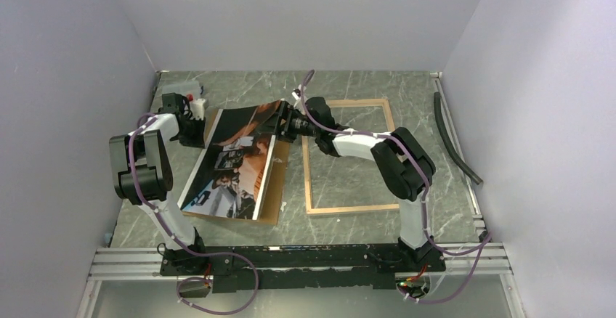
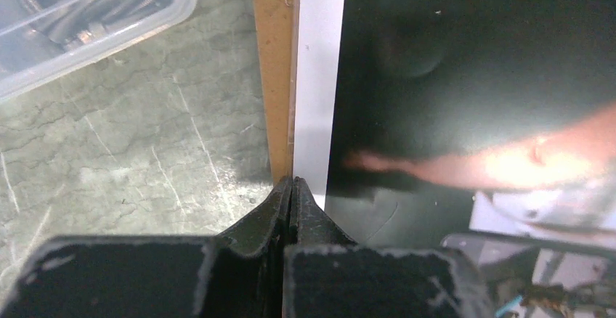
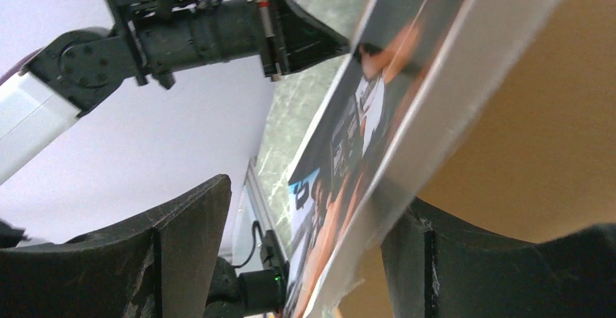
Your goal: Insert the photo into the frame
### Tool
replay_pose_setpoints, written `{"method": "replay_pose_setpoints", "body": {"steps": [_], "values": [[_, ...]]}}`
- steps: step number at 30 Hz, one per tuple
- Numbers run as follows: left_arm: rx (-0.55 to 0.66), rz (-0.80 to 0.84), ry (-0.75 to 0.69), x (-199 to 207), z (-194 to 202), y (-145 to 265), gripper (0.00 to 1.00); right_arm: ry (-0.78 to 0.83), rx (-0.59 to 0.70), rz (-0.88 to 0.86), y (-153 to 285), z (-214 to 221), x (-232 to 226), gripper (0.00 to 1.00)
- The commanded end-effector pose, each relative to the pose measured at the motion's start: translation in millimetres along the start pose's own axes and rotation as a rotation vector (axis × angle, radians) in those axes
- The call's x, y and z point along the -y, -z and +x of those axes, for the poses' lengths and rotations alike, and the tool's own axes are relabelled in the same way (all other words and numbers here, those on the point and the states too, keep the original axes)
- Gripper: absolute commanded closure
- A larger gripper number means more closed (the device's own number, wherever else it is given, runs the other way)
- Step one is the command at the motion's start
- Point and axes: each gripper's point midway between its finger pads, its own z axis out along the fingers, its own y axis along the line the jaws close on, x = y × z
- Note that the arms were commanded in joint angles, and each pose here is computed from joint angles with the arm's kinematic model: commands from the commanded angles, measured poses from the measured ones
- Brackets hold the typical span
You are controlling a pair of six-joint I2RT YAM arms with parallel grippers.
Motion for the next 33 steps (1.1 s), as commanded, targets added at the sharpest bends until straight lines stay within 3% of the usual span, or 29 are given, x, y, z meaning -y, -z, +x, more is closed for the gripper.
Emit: {"method": "replay_pose_setpoints", "body": {"steps": [1,9,16,20,24,33], "values": [[-0.034,0.076,0.002,21.3,7.5,8.9,0.97,0.054,-0.018,-0.200,-3.6,-3.1,-45.9,0.25],[-0.013,0.024,0.002,7.8,-3.7,19.3,0.97,0.058,0.019,-0.119,14.2,-10.7,-39.7,0.25],[0.061,-0.044,0.042,-33.7,-28.2,47.0,0.84,0.009,0.042,-0.103,24.0,-18.4,-28.5,0.32],[0.035,-0.035,0.028,-34.0,-14.8,47.5,0.81,-0.044,0.035,-0.122,16.4,-15.3,-21.4,0.37],[0.008,-0.038,0.024,-33.6,0.8,42.0,0.81,-0.075,0.022,-0.113,11.6,-11.6,-13.8,0.50],[-0.028,0.011,0.015,-25.3,18.9,32.4,0.81,-0.041,0.060,0.015,24.6,-28.5,-4.2,0.89]]}}
